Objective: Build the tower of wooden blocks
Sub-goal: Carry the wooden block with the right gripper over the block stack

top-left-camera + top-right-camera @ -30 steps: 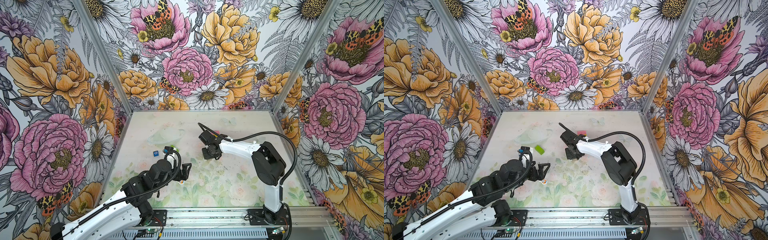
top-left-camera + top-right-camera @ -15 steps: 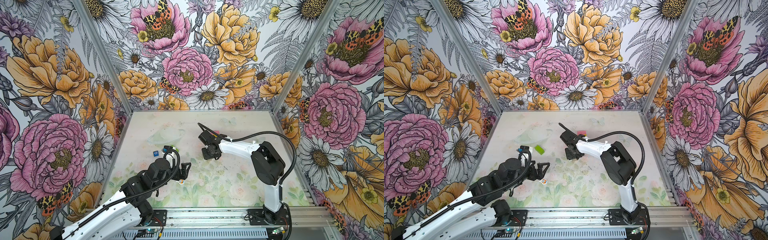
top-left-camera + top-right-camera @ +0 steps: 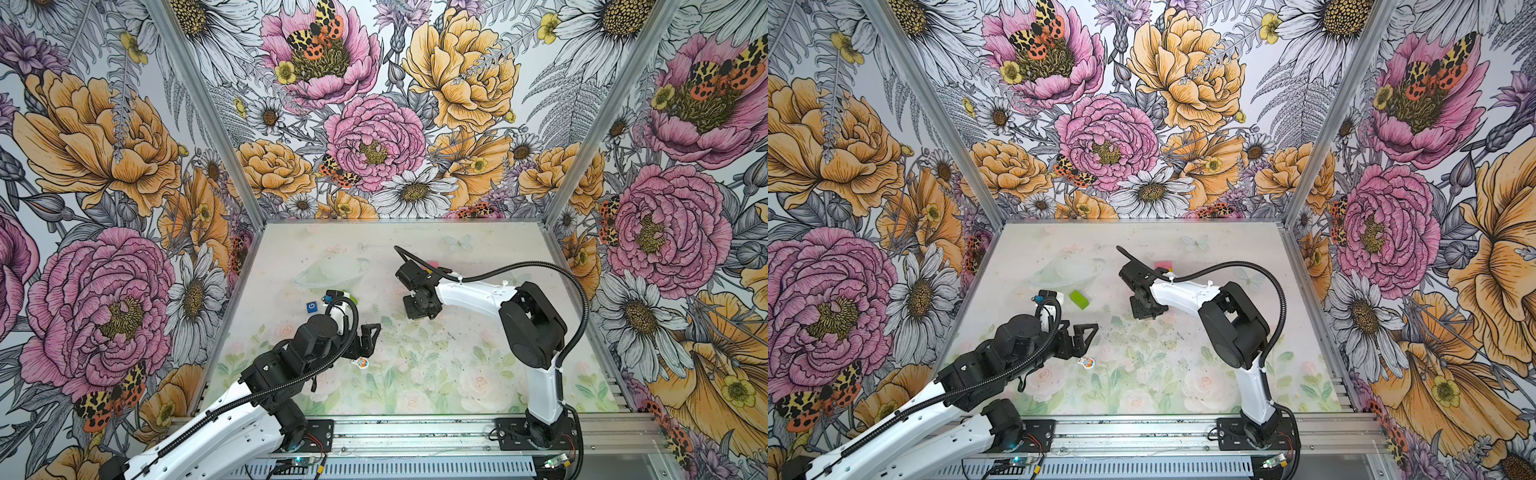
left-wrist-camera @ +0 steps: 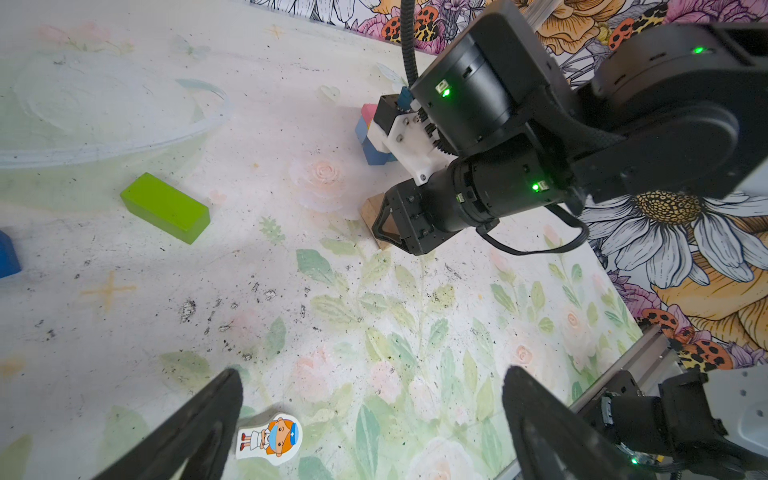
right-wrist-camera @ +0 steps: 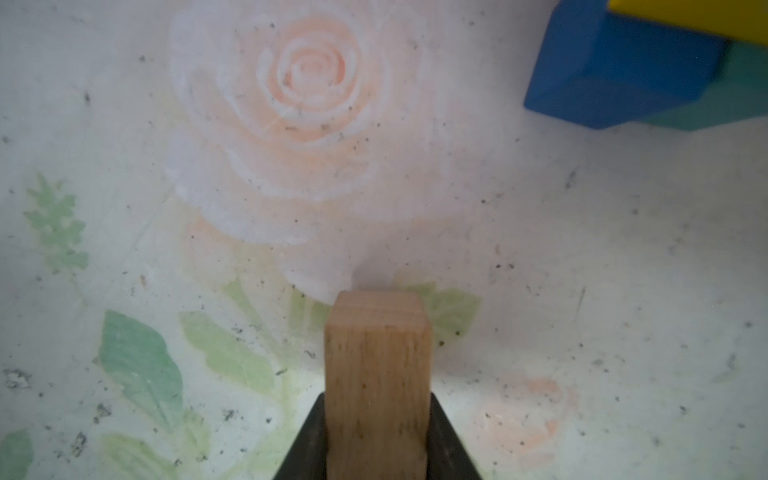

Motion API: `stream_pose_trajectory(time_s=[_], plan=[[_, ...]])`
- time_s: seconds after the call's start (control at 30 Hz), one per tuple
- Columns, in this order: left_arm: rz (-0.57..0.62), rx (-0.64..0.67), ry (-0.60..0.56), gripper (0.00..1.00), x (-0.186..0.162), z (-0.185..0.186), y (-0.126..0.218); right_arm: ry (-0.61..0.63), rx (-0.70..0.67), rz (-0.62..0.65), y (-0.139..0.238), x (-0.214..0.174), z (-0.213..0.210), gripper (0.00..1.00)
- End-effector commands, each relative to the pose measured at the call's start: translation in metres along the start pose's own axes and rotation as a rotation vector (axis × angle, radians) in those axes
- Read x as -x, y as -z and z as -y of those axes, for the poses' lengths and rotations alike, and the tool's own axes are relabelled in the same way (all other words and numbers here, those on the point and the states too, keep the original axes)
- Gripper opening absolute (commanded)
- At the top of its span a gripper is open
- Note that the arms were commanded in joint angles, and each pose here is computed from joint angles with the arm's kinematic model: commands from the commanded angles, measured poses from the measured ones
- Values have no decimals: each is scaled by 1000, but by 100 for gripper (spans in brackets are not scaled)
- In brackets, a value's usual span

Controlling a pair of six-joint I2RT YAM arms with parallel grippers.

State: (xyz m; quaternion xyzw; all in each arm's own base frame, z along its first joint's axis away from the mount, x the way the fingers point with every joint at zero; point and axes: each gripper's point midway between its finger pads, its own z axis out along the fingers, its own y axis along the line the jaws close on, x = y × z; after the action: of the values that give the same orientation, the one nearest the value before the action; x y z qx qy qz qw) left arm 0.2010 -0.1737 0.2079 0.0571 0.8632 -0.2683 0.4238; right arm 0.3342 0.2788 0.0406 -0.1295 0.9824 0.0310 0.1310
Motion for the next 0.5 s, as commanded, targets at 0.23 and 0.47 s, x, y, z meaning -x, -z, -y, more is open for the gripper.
stream_pose_trajectory(time_s=[0.23,0.47], plan=[[54,-58,-15,99,32,12,1,-8,-38,172,81,69,27,27],[43,-61,-22,99,48,14,-16,-64,-44,170,76,97,62,27]])
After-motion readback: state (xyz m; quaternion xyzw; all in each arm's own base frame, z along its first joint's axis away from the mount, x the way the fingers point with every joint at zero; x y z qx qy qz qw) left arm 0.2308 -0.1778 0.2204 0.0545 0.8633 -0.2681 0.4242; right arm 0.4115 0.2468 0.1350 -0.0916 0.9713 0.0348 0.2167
